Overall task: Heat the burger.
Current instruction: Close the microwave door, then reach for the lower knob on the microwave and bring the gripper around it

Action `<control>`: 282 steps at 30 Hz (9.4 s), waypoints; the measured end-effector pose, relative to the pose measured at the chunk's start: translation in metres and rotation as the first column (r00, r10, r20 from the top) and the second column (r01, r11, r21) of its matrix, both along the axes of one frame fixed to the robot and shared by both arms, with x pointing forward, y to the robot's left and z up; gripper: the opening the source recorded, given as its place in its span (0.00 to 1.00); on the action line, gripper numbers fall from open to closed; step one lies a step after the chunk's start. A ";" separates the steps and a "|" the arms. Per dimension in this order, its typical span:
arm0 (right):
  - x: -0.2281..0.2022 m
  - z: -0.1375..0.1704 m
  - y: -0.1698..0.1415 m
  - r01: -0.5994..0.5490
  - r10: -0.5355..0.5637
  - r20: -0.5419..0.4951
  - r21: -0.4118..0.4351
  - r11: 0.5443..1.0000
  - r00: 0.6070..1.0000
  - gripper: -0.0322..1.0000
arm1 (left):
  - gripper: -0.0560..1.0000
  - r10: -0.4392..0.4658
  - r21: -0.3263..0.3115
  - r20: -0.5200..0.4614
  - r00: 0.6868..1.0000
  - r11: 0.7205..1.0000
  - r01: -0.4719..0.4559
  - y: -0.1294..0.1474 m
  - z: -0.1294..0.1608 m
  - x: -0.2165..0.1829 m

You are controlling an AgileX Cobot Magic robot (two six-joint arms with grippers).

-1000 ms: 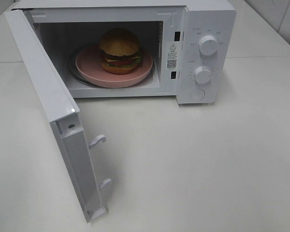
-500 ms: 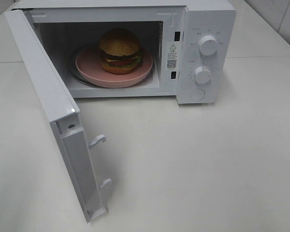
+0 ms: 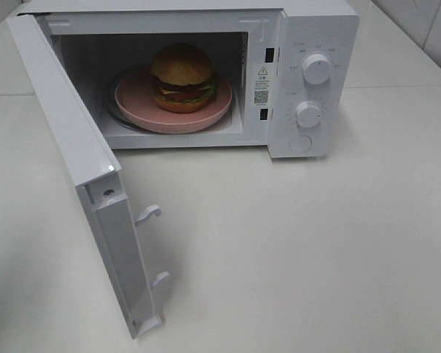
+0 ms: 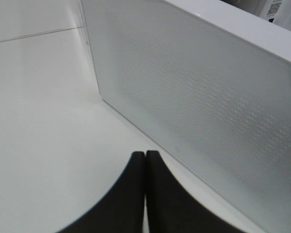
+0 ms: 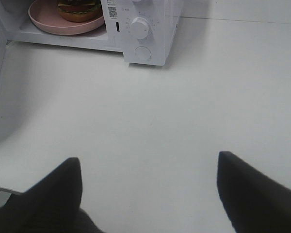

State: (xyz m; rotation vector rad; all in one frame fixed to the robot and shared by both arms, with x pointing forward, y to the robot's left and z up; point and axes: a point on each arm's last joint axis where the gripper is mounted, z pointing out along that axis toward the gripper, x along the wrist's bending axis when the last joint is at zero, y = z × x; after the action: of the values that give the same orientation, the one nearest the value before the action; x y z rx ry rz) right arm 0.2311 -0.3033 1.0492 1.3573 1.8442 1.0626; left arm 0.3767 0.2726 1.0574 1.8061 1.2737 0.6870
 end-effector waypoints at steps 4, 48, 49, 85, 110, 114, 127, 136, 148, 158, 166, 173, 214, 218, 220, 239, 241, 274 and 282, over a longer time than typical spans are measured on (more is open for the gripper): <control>0.000 0.000 0.000 0.000 0.000 0.000 0.000 1.000 1.000 0.75 | 0.05 -0.022 -0.028 -0.020 1.000 0.999 0.021 -0.004 -0.011 0.024; 0.000 0.000 0.000 0.000 0.000 0.000 0.000 1.000 1.000 0.74 | 0.05 -0.206 -0.027 -0.082 0.975 0.979 0.204 -0.072 -0.060 0.137; 0.000 0.000 0.000 0.000 0.000 0.000 0.000 1.000 1.000 0.74 | 0.05 -0.224 -0.028 -0.082 0.971 0.974 0.223 -0.079 -0.060 0.142; 0.000 0.000 0.000 0.000 0.000 0.000 0.000 1.000 1.000 0.74 | 0.05 -0.382 0.017 -0.009 0.924 0.924 0.382 -0.210 -0.075 0.220; 0.000 0.000 0.000 0.000 0.000 0.000 0.000 1.000 1.000 0.74 | 0.05 -0.543 -0.085 0.049 0.838 0.834 0.545 -0.281 -0.075 0.232; 0.000 0.000 0.000 0.000 0.000 0.000 0.000 1.000 1.000 0.74 | 0.05 -0.569 -0.100 0.045 0.821 0.815 0.570 -0.282 -0.076 0.231; 0.000 0.000 0.000 0.000 0.000 0.000 0.000 1.000 1.000 0.74 | 0.05 -0.701 -0.119 -0.285 0.654 0.703 0.701 -0.268 -0.092 0.211; 0.000 0.000 0.000 0.000 0.000 0.000 0.000 1.000 1.000 0.74 | 0.05 -0.538 -0.081 -0.468 0.702 0.816 0.572 -0.243 -0.049 0.194; 0.000 0.000 0.000 0.000 0.000 0.000 0.000 1.000 1.000 0.74 | 0.05 -0.319 0.095 -0.440 0.839 0.913 0.397 -0.195 0.039 0.164; 0.000 0.000 0.000 0.000 0.000 0.000 0.000 1.000 1.000 0.74 | 0.05 -0.190 0.161 -0.372 0.909 0.951 0.265 -0.153 0.100 0.126; 0.000 0.000 0.000 0.000 0.000 0.000 0.000 1.000 1.000 0.74 | 0.05 -0.116 0.192 -0.334 0.935 0.963 0.188 -0.118 0.137 0.089; 0.000 0.000 0.000 0.000 0.000 0.000 0.000 1.000 1.000 0.74 | 0.05 -0.060 0.190 -0.198 0.978 0.977 0.098 -0.084 0.167 0.053; 0.000 0.000 0.000 0.000 0.000 0.000 0.000 1.000 1.000 0.74 | 0.05 -0.255 -0.031 -0.005 0.967 0.967 0.255 0.028 0.002 -0.140; 0.000 0.000 0.000 0.000 0.000 0.000 0.000 1.000 1.000 0.74 | 0.05 -0.299 -0.024 0.062 0.952 0.953 0.301 0.028 -0.001 -0.144; 0.000 0.000 0.000 0.000 0.000 0.000 0.000 1.000 1.000 0.74 | 0.05 -0.311 -0.017 0.082 0.947 0.950 0.313 0.028 -0.003 -0.145; 0.000 0.000 0.000 0.000 0.000 0.000 0.000 1.000 1.000 0.74 | 0.05 -0.317 0.014 0.108 0.942 0.948 0.317 0.029 -0.003 -0.144; 0.000 0.000 0.000 0.000 0.000 0.000 0.000 1.000 1.000 0.74 | 0.05 -0.317 0.014 0.108 0.942 0.948 0.317 0.029 -0.003 -0.144; 0.111 0.035 0.032 0.001 0.008 0.176 -0.055 0.998 0.984 0.73 | 0.05 -0.317 0.016 0.109 0.942 0.948 0.317 0.029 -0.003 -0.144; 0.154 0.022 0.049 -0.030 0.040 0.150 -0.068 0.997 0.988 0.70 | 0.05 -0.317 0.016 0.109 0.942 0.948 0.317 0.029 -0.003 -0.144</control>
State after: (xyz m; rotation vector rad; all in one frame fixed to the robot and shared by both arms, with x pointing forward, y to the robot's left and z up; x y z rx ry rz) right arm 0.3855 -0.2544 1.0714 1.1771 1.7814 1.0831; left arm 0.2324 0.3013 1.0540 1.8884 0.8825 0.5933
